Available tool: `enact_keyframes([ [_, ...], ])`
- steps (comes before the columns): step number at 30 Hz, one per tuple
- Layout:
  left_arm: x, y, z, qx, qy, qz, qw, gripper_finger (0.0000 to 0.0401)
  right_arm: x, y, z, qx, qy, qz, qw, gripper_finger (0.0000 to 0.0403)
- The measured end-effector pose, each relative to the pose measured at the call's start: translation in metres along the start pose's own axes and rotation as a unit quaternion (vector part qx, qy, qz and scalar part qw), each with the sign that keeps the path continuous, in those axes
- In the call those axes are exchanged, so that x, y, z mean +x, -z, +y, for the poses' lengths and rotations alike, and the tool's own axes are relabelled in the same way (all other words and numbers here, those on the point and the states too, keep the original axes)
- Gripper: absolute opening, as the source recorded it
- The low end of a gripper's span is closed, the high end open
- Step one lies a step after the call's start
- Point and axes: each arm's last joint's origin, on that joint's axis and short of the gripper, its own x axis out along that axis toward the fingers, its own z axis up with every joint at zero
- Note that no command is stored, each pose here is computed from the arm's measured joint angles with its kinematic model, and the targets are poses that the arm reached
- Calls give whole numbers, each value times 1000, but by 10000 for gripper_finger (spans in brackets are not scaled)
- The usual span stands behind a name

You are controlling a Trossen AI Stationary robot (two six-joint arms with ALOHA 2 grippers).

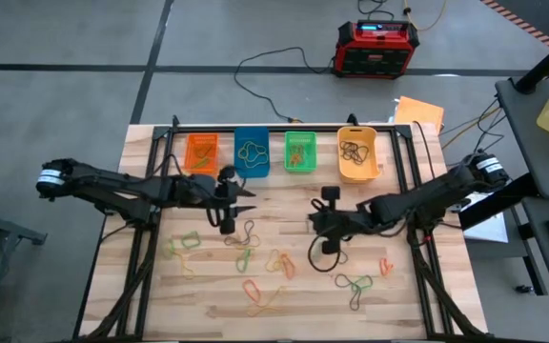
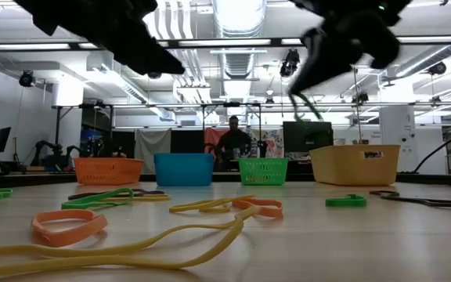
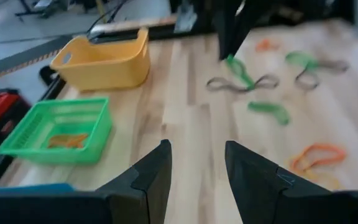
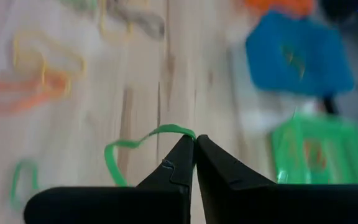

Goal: Sort rubber bands into baskets
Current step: Put the green rubber band into the orange bin

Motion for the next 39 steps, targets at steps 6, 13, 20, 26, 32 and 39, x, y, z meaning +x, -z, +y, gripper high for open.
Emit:
enact_keyframes([
  [6,1,6,-4,-49,47,-67,995,135,15,-24,-9,-63,40,-109,991,9],
  [13,2,12,-4,-94,52,-80,991,135,38,-37,-18,-118,94,-174,973,9],
  [20,8,13,-5,-110,49,-81,989,135,56,-45,-19,-167,133,-227,950,9],
  [26,24,15,-8,-118,51,-97,987,135,60,-52,-24,-192,152,-248,937,9],
  [32,34,14,-13,-109,125,-132,977,135,68,-58,-26,-211,161,-241,933,9],
  [39,38,16,-14,-111,130,-127,977,128,70,-60,-25,-222,154,-245,931,9],
])
